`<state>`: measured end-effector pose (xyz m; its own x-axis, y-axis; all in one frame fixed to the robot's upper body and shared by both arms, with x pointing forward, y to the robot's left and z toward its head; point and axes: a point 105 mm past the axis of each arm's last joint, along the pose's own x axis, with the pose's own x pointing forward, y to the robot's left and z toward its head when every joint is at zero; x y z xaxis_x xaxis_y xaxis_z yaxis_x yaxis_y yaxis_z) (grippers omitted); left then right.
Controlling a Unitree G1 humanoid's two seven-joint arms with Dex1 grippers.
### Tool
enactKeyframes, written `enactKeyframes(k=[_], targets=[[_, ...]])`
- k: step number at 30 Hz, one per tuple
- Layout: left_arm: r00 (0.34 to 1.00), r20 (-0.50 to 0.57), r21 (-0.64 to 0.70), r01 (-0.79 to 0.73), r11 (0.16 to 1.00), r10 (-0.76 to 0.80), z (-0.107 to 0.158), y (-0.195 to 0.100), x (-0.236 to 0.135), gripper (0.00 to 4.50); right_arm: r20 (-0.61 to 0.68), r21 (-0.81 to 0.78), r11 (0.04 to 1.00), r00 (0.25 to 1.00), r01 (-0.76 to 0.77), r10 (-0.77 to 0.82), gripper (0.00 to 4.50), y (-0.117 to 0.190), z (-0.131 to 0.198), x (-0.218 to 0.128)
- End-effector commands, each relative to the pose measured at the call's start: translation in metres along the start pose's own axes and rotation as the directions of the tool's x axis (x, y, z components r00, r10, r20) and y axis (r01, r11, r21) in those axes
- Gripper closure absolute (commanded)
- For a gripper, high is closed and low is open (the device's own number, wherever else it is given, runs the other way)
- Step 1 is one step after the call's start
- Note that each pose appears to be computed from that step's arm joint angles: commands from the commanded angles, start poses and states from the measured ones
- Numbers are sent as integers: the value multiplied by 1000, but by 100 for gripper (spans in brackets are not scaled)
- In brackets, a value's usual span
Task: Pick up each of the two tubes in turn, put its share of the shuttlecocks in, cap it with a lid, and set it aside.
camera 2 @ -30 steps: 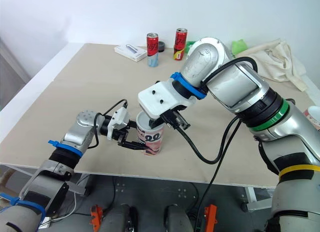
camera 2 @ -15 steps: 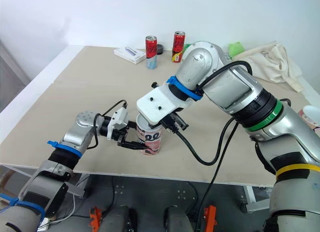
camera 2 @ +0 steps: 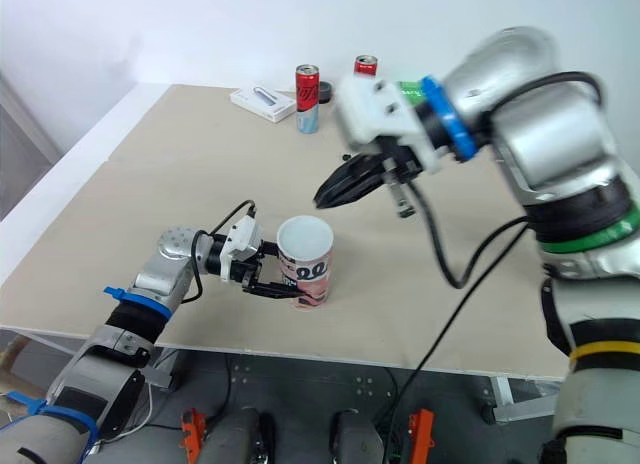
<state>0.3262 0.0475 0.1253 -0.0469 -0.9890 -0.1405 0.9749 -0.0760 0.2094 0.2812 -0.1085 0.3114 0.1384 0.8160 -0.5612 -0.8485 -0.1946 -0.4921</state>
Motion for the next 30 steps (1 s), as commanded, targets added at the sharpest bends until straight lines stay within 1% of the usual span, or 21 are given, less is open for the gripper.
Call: enactKeyframes(k=[1,3,5,8,9,11,15,16,17,18,22,26,27,28,30], targets=[[997,-46,4,-58,998,58,-12,5,-3,146,-5,-9,983,983,183,-183,444,5,1,-24],[997,-52,10,-56,998,56,-13,5,-2,146,-18,17,968,968,251,-251,444,10,-5,-29],[996,-53,4,-68,998,69,-14,10,0,146,-29,98,937,943,334,-333,444,18,-20,-32],[995,-39,-40,-90,995,88,-11,18,3,146,-69,230,867,897,441,-437,444,30,-46,-32],[995,-52,-45,-88,995,86,-11,21,4,146,-79,294,831,878,473,-472,444,36,-58,-29],[992,-91,-42,-88,995,84,-14,25,6,146,-106,379,777,857,503,-504,444,50,-79,-19],[981,-141,-25,-142,990,137,-19,36,7,146,-117,488,717,852,497,-511,444,70,-99,4],[979,-144,-20,-146,989,142,-19,37,7,69,-124,501,708,850,499,-511,450,74,-103,7],[980,-141,-16,-142,990,139,-18,37,7,41,-130,516,693,846,503,-517,450,76,-107,10],[981,-139,-12,-138,990,135,-18,37,7,2,-133,528,682,842,506,-522,450,78,-109,12],[980,-132,-11,-154,988,151,-17,39,3,2,-152,567,642,832,515,-533,450,82,-121,16],[982,-129,-32,-146,989,140,-18,33,-10,2,-158,618,616,844,489,-512,450,91,-132,31],[983,-130,-34,-139,990,133,-18,31,-12,0,-164,633,605,847,484,-506,384,92,-135,34],[982,-138,-31,-136,990,131,-18,30,-15,0,-161,643,607,857,467,-489,359,95,-136,36],[981,-156,3,-117,993,116,-18,24,-23,0,-153,655,610,869,446,-471,250,99,-137,39]])
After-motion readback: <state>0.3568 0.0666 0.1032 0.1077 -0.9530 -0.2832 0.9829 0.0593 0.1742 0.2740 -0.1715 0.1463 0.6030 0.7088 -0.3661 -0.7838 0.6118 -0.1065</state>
